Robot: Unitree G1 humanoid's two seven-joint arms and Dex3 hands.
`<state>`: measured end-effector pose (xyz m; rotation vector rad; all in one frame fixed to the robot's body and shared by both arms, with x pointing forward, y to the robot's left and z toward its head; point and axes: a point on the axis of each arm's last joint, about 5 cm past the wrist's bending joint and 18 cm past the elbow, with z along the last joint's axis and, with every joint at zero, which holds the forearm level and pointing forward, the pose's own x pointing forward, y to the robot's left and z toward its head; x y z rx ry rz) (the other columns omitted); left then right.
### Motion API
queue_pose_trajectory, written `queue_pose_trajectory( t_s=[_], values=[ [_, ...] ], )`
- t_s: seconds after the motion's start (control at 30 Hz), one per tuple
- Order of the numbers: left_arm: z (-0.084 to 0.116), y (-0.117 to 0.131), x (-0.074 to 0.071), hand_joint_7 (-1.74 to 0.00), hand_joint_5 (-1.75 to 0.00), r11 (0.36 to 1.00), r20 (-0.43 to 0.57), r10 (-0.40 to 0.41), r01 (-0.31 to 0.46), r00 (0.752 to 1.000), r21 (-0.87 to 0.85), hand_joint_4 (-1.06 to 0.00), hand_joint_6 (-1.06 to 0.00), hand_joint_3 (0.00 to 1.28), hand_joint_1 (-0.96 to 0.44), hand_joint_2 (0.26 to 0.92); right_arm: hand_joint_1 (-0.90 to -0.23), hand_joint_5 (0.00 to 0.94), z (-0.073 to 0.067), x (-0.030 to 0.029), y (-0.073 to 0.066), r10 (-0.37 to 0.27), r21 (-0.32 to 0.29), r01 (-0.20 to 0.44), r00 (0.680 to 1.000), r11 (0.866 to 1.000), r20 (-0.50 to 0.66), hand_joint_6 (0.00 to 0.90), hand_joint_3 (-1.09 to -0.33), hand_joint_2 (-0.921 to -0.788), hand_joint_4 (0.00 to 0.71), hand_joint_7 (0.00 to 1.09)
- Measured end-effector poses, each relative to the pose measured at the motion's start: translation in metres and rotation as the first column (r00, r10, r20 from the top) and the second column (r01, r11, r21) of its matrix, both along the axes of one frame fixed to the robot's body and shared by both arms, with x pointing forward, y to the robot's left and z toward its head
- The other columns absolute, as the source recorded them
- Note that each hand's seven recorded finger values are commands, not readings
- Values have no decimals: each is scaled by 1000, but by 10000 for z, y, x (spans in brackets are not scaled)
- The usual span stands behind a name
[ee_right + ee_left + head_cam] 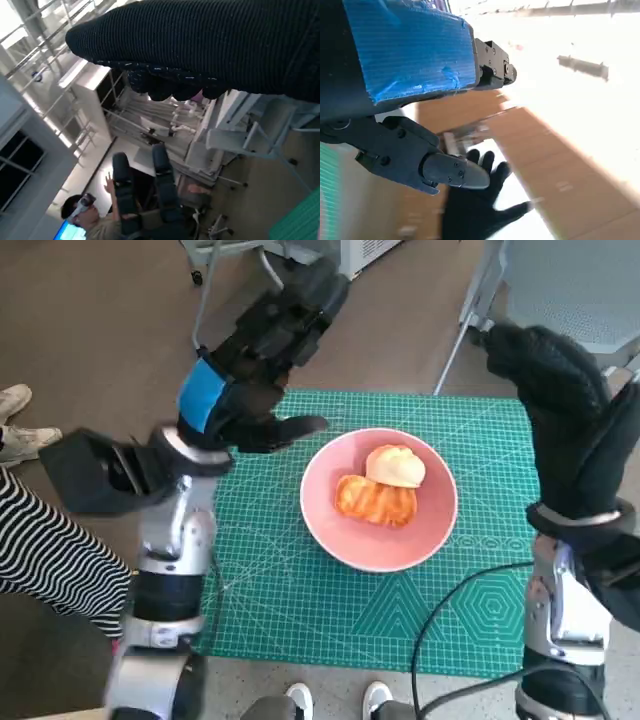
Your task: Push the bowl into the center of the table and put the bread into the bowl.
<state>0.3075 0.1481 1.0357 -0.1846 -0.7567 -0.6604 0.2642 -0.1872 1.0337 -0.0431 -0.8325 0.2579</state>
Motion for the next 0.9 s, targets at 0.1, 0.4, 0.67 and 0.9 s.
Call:
queue_pose_trajectory(
  t_s=[0.1,0.4,0.67,0.9],
  values=[
    [-49,35,-18,-54,-17,1000,-6,4,-4,1000,-22,-44,-190,363,-648,921,-694,8,24,13,26,-9,-16,9,1000,1000,6,70,-692,-921,196,564],
    [-205,88,-90,-61,-24,998,-9,46,-46,999,-49,-64,-162,343,-675,921,-696,8,36,58,84,1,-14,-1,1000,1000,7,78,-693,-921,200,568],
    [-268,128,-133,-64,-19,992,9,107,-106,994,-61,-61,-146,341,-719,921,-687,6,24,81,103,-3,-31,4,1000,1000,23,70,-697,-921,198,566],
    [-294,158,-133,-86,-21,985,25,159,-157,987,-68,-75,-160,314,-736,921,-686,5,-6,96,93,-10,-31,11,1000,999,26,68,-698,-921,198,567]
  ],
)
